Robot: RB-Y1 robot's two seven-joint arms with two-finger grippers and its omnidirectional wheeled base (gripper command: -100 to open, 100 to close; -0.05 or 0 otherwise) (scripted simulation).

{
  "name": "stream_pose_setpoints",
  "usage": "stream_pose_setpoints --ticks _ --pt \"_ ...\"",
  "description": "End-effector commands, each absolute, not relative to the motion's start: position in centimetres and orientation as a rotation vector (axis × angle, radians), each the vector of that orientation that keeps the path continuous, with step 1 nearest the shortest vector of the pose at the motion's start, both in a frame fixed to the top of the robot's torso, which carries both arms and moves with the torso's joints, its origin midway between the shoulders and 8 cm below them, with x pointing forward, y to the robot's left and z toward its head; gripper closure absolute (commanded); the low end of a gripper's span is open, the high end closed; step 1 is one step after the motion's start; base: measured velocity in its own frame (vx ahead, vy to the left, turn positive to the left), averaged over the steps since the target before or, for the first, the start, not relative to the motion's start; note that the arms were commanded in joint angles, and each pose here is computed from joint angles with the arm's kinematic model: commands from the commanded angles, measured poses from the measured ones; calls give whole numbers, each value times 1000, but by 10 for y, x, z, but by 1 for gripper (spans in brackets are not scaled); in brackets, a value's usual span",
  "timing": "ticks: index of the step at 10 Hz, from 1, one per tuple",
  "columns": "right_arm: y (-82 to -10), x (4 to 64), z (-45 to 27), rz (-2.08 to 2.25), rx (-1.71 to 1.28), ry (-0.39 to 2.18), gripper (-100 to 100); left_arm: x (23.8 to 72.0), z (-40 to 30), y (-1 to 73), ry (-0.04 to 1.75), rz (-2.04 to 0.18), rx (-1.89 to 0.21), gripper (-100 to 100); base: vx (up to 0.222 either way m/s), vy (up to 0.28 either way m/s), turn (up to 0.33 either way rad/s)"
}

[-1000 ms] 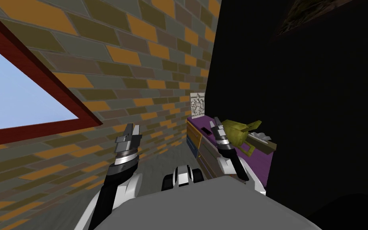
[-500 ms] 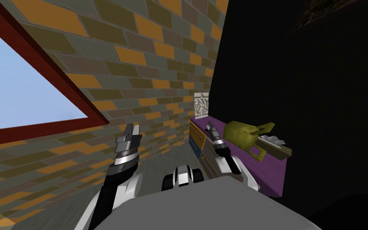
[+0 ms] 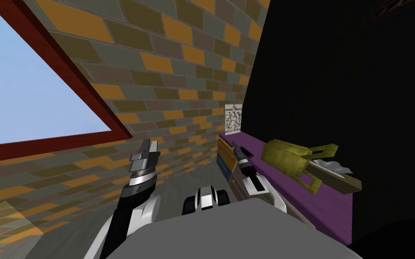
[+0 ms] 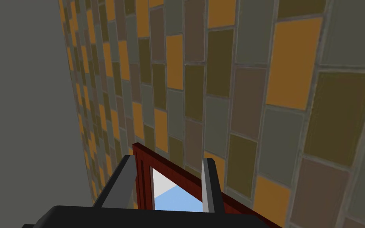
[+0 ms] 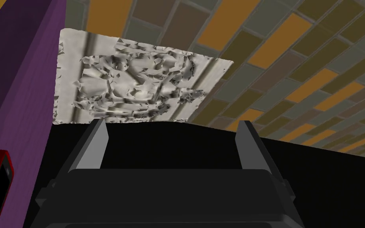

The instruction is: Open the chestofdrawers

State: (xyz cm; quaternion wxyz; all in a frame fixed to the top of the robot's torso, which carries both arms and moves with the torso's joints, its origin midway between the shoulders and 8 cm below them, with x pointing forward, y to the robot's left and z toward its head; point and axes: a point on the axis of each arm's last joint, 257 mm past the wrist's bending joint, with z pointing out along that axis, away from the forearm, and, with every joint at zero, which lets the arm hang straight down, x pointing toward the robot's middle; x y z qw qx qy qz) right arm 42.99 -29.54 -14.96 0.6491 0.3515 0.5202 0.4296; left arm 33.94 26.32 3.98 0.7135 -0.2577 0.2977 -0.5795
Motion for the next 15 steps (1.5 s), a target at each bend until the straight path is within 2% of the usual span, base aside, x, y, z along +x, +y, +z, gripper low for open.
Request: stream_pose_setpoints --ticks 1,8,15 --pt "-310 437 -198 888 862 1287 -100 339 40 263 660 -1284 -571 0 62 56 131" --pt "-348 430 -298 672 1038 1469 -100 339 40 263 660 -1284 -571 0 41 45 79" --pt "-399 390 -408 358 1215 1655 -100 339 40 263 660 -1284 -571 0 50 39 110"
